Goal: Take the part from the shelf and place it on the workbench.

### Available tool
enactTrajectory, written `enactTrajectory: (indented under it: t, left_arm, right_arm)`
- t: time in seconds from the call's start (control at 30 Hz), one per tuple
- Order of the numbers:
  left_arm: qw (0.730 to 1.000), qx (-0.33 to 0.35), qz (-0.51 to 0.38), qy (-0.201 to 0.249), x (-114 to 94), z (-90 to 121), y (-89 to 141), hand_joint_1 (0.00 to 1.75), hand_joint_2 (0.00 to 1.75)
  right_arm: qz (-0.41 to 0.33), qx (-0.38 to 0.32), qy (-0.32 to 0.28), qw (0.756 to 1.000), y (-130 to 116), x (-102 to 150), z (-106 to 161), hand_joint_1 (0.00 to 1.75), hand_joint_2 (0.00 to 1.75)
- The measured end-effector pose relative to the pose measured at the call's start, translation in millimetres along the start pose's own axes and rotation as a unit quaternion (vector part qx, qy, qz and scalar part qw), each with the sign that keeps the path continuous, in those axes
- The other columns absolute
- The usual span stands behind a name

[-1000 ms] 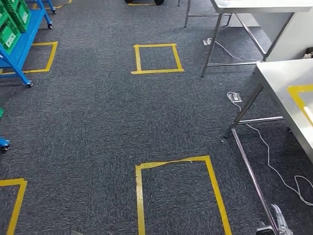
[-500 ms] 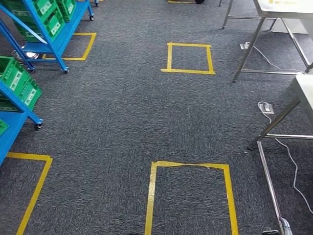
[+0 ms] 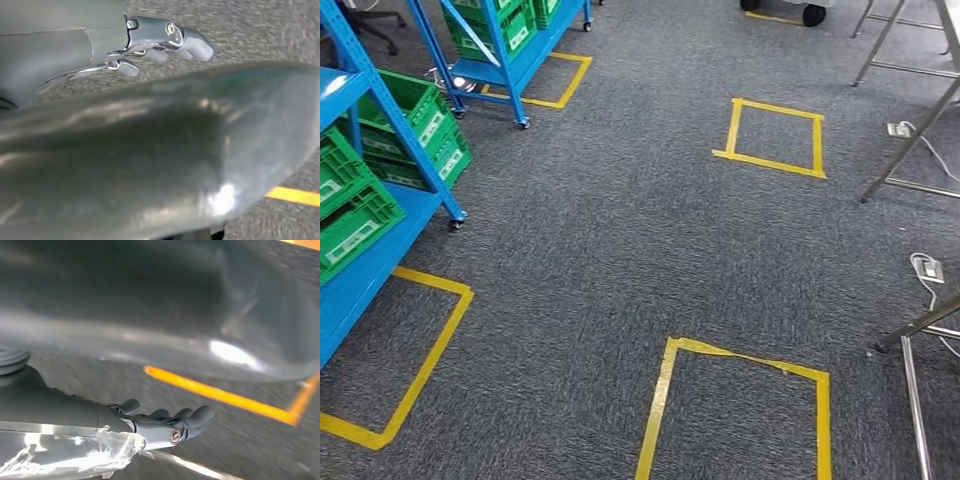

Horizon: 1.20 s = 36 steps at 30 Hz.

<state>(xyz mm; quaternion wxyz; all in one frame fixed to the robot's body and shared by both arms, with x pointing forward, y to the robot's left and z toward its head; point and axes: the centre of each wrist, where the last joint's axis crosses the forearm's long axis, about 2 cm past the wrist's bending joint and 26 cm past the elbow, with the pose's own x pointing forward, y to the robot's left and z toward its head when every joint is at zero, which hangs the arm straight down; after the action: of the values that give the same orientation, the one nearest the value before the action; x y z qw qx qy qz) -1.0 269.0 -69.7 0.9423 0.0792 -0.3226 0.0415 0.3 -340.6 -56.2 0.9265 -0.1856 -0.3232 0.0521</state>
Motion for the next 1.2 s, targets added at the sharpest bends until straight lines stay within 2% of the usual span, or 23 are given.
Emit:
enactTrajectory:
  t: [0.17,0.3,0.53,1.2]
  left_arm:
    - [1.0,-0.019,-0.019,0.0,5.4,6.8,-8.6,0.0,0.0]
    - [1.0,-0.02,-0.011,-0.007,6.0,12.1,-9.7,0.0,0.0]
    - [0.999,-0.018,0.006,-0.032,14.9,13.2,-10.6,0.0,0.0]
    - [0.999,-0.028,0.005,-0.046,18.1,19.0,-11.1,0.0,0.0]
  right_arm:
    - [-0.051,-0.036,0.035,0.997,38.2,-4.8,2.6,0.0,0.0]
    - [-0.098,-0.059,0.016,0.993,49.8,-1.2,5.0,0.0,0.0]
    - [-0.125,-0.065,-0.025,0.99,46.2,9.8,4.2,0.0,0.0]
    - [-0.137,-0.084,-0.039,0.986,41.8,18.0,3.3,0.0,0.0]
